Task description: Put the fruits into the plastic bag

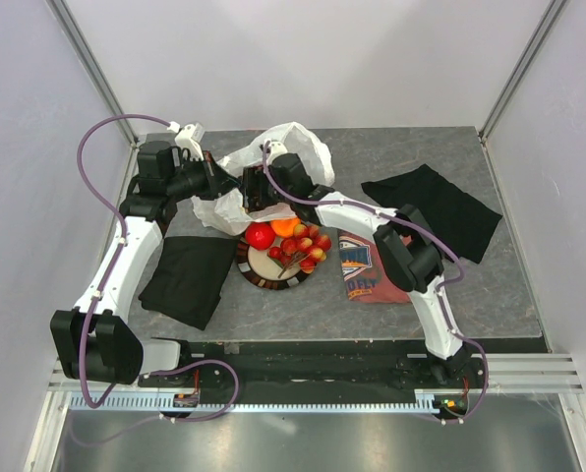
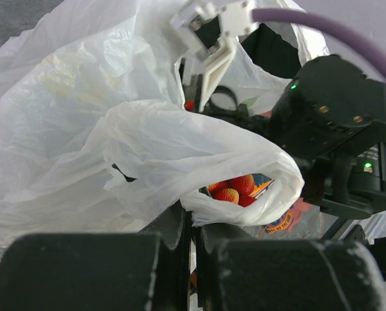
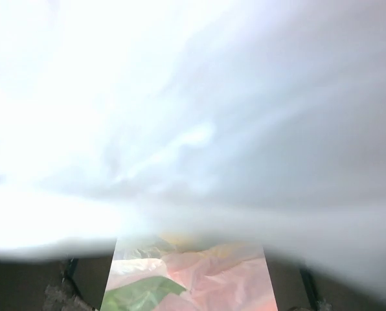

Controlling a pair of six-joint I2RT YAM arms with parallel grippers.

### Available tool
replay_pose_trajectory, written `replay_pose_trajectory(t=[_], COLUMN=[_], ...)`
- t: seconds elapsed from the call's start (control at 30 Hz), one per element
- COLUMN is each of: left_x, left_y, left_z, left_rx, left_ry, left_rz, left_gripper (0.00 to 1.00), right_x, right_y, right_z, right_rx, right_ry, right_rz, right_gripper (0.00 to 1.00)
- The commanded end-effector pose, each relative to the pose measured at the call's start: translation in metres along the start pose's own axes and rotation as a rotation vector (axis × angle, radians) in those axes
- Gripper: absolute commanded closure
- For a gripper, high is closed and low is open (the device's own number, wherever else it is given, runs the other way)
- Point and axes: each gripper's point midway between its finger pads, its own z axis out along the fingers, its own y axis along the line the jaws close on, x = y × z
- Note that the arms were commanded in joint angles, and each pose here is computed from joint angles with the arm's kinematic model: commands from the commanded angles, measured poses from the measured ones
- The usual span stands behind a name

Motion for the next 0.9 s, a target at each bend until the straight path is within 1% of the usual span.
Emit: replay_pose_trajectory(t=[0.0,0.07,0.1,0.13,0.17,0.2,0.23,0.27,0.3,0.33,0.53,0.57,0.63,0.67,0.77,0.83,0.87], left_x=[-0.014,-0.013,-0.013,-0.014,-0.014,-0.013,-0.014,-0.013,-0.013,-0.014,-0.012,-0.013,-0.012,-0.012,-0.013,-0.012,-0.013], left_y=[-0.011,-0.011,-0.011,-0.011,-0.010,-0.010,-0.010,-0.010,-0.010,-0.010,-0.009,-0.010,-0.010,-0.010,-0.011,-0.010,-0.010], left_z=[-0.003,-0.003,-0.003,-0.003,-0.003,-0.003,-0.003,-0.003,-0.003,-0.003,-0.002,-0.002,-0.002,-0.001,-0.002,-0.002,-0.002], left_rx=[0.041,0.040,0.040,0.039,0.038,0.038,0.039,0.038,0.040,0.040,0.040,0.041,0.042,0.043,0.045,0.045,0.045], left_ry=[-0.028,-0.026,-0.027,-0.029,-0.029,-0.025,-0.027,-0.025,-0.025,-0.026,-0.022,-0.023,-0.021,-0.020,-0.022,-0.020,-0.022], left_rz=[-0.002,-0.004,-0.003,-0.003,-0.003,-0.005,-0.006,-0.007,-0.007,-0.007,-0.011,-0.011,-0.013,-0.012,-0.012,-0.013,-0.013], left_gripper=[0.98,0.98,0.99,0.99,0.99,0.98,0.98,0.98,0.98,0.98,0.98,0.99,0.98,0.98,0.98,0.98,0.98], right_x=[-0.068,-0.069,-0.078,-0.068,-0.070,-0.082,-0.076,-0.077,-0.091,-0.081,-0.085,-0.092,-0.085,-0.090,-0.075,-0.059,-0.054], right_y=[0.018,0.012,0.016,0.008,0.009,0.015,0.011,0.013,0.025,0.023,0.042,0.049,0.053,0.061,0.078,0.076,0.072], right_z=[-0.030,-0.038,-0.045,-0.046,-0.050,-0.060,-0.064,-0.069,-0.082,-0.086,-0.133,-0.145,-0.154,-0.165,-0.183,-0.188,-0.195], right_rx=[-0.055,-0.049,-0.055,-0.040,-0.042,-0.058,-0.052,-0.062,-0.103,-0.106,-0.191,-0.209,-0.229,-0.251,-0.300,-0.281,-0.242], right_ry=[-0.194,-0.211,-0.247,-0.237,-0.249,-0.292,-0.289,-0.301,-0.345,-0.335,-0.413,-0.437,-0.420,-0.428,-0.383,-0.342,-0.317], right_rz=[-0.027,-0.023,-0.027,-0.024,-0.023,-0.028,-0.029,-0.032,-0.042,-0.044,-0.072,-0.078,-0.080,-0.084,-0.126,-0.147,-0.142], right_gripper=[0.11,0.10,0.10,0.10,0.10,0.10,0.10,0.10,0.10,0.10,0.10,0.10,0.11,0.11,0.11,0.11,0.11])
